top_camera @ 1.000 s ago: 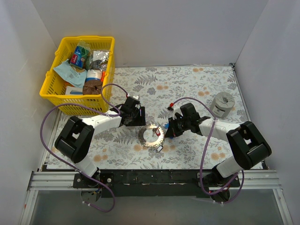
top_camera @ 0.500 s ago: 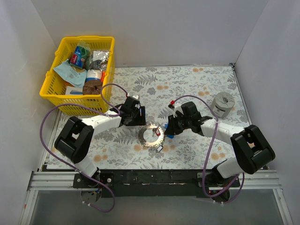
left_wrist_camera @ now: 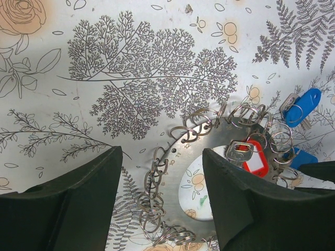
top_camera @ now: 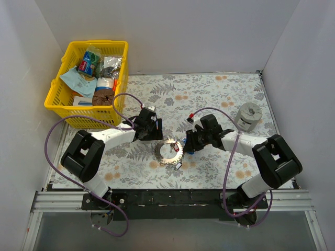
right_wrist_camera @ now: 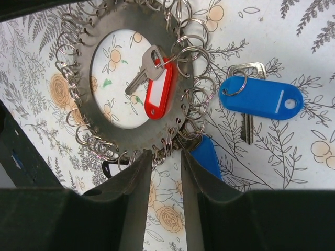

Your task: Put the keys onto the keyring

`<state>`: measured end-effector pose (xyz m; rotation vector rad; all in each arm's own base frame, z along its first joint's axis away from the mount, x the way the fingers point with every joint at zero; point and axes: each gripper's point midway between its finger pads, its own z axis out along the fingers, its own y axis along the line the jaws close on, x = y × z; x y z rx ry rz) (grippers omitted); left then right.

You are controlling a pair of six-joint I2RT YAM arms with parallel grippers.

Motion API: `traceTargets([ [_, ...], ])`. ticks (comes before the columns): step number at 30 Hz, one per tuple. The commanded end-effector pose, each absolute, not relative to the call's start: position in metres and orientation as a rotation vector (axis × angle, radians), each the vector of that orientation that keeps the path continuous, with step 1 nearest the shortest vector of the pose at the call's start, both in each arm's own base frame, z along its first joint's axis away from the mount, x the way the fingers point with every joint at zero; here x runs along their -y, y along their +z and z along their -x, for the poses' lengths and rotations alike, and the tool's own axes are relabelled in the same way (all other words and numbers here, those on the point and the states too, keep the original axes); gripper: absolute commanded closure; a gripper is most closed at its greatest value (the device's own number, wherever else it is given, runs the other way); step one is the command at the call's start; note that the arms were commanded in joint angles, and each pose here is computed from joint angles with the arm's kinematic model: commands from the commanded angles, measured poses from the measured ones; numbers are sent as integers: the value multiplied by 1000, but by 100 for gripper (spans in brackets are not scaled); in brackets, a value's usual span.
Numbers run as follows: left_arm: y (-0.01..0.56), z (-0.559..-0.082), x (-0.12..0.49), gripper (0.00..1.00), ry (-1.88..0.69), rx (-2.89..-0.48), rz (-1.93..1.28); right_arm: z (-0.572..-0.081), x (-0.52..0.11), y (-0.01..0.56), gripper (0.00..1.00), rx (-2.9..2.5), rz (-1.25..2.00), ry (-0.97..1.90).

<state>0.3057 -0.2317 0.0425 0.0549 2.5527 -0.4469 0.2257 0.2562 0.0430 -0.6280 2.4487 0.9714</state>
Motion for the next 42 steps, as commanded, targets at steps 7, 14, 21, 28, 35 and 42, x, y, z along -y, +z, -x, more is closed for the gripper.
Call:
traceTargets([
  [7, 59, -310, 234, 38, -465, -2502, -74, -235, -278, 49, 85, -2409, 699, 1003],
  [14, 57, -308, 233, 37, -461, -2507, -75, -235, -289, 50, 98, -2404, 828, 918],
  [21, 57, -308, 234, 37, -460, -2507, -75, -240, -285, 54, 99, -2370, 954, 786],
  [28, 56, -306, 232, 37, -459, -2509, -71, -244, -272, 58, 63, -2338, 967, 646],
  [35, 59, -306, 231, 37, -462, -2497, -60, -255, -266, 90, 38, -2246, 757, 658],
  [42, 66, -306, 232, 37, -485, -2471, -70, -254, -259, 96, 40, -2232, 639, 888],
])
